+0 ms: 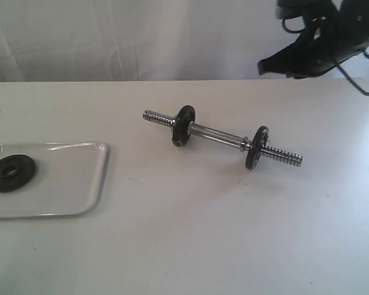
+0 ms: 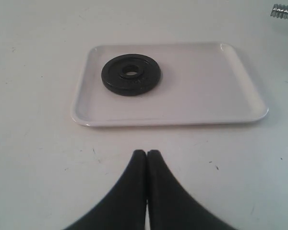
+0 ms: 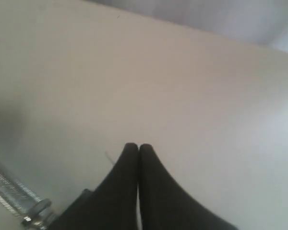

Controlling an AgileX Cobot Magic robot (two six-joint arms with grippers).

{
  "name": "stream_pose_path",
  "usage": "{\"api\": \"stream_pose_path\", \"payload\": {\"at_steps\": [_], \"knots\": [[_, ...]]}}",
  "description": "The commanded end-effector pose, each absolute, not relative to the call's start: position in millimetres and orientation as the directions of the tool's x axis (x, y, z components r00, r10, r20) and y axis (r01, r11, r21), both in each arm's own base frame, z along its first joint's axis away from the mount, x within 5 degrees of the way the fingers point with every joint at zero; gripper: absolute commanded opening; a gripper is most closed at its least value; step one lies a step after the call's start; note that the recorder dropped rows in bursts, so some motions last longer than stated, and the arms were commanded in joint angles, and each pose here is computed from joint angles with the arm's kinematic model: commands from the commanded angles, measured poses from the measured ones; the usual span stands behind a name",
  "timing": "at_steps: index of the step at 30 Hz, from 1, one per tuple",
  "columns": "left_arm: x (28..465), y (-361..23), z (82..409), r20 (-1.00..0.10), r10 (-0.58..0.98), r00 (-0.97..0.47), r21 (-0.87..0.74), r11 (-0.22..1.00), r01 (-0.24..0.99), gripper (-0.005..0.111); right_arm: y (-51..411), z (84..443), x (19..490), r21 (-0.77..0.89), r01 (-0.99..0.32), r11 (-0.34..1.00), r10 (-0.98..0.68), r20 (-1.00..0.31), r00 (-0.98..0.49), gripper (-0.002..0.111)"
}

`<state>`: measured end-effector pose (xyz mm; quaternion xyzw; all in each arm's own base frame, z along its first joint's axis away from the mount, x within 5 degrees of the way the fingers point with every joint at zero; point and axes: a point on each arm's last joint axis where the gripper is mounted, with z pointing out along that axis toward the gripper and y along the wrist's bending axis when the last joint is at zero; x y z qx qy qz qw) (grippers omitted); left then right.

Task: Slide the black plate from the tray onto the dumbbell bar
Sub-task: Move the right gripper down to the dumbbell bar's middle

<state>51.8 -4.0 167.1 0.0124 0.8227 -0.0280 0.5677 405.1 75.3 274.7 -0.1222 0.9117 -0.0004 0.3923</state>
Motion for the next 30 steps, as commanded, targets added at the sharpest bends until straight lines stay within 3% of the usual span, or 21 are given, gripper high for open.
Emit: {"api": "stream_pose_path", "payload": {"at_steps": [1,5,11,13,30], "knots": [[51.5,-3.9,166.3,-0.935,-0.009,-0.355,-0.029,0.998,0.051,0.0,105.5,252.2,419.2,-0.049,-0.35,0.936,-0.309,-0.594,-0.743,0.0],[51.5,-3.9,166.3,-0.935,-0.009,-0.355,-0.029,0.998,0.051,0.0,125.5,241.7,423.5,-0.023,-0.407,0.913,-0.357,-0.525,-0.772,0.012],[51.5,-3.9,166.3,-0.935,-0.009,-0.355,-0.029,0.998,0.051,0.0,143.0,237.0,421.2,-0.024,-0.506,0.862,-0.46,-0.455,-0.762,0.061],[51.5,-3.9,166.3,-0.935,-0.009,-0.355,-0.029,0.998,0.051,0.0,146.9,236.1,419.9,-0.014,-0.539,0.842,-0.485,-0.456,-0.746,0.071],[51.5,-3.9,166.3,-0.935,-0.009,-0.355,-0.029,0.998,0.051,0.0,155.7,189.0,425.7,0.016,-0.668,0.744,-0.615,-0.373,-0.694,0.072]]}}
